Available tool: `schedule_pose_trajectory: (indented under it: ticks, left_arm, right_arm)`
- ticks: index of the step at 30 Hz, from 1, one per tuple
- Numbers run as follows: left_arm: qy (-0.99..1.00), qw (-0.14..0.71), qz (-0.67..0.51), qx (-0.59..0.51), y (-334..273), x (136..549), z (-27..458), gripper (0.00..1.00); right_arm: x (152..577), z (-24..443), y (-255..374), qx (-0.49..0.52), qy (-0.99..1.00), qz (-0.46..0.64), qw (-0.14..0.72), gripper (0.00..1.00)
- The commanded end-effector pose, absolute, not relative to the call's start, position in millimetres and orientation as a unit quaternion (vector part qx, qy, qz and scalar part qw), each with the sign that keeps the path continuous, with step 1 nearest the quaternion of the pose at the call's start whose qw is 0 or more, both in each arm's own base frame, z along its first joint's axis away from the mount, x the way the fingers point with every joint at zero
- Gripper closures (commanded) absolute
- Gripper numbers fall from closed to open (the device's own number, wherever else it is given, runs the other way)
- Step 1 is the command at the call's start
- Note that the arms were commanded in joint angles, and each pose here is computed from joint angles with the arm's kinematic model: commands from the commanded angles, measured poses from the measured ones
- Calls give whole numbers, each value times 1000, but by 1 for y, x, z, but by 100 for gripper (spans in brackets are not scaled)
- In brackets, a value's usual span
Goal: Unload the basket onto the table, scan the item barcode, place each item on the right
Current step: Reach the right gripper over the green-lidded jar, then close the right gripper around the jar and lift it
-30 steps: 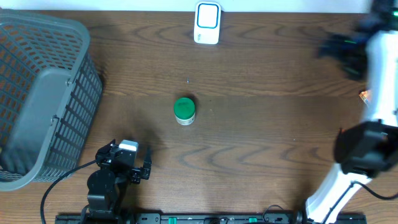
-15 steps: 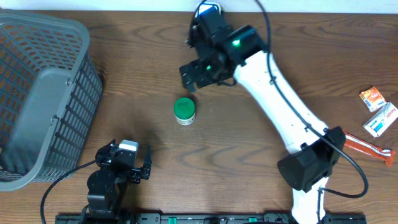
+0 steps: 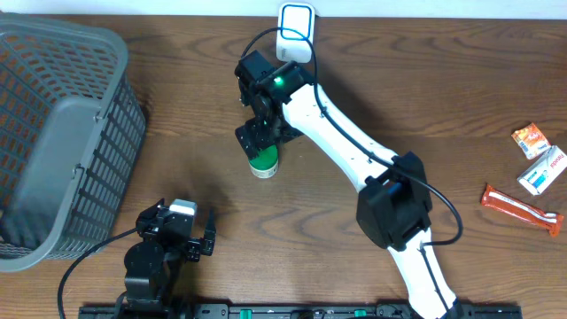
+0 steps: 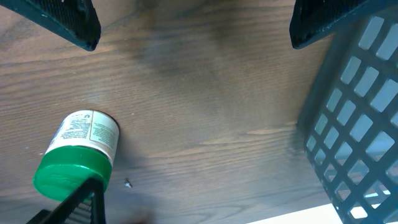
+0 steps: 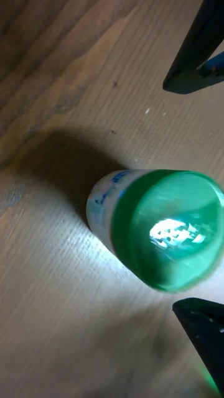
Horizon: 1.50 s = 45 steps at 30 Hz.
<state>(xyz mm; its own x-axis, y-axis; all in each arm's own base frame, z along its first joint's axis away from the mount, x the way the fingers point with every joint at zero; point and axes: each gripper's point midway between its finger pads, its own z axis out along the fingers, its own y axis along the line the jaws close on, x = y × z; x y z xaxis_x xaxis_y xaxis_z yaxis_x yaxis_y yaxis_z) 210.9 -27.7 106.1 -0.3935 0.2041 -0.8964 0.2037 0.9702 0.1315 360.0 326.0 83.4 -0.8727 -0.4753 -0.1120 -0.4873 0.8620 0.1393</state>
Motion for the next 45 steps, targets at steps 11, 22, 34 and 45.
schedule_pose_trajectory:
  ticks: [11, 22, 34, 45]
  left_arm:
    - [840, 529, -6, 120, -28, 209, 99, 2]
    - [840, 529, -6, 120, -28, 209, 99, 2]
    - [840, 529, -6, 120, -28, 209, 99, 2]
    - [840, 529, -6, 120, -28, 209, 99, 2]
  right_arm:
    - [348, 61, 345, -287, 956, 35, 45, 1]
    - [353, 37, 333, -276, 960, -17, 41, 1]
    - [350, 28, 336, -274, 961, -15, 41, 1]
    - [346, 14, 338, -275, 961, -11, 24, 1]
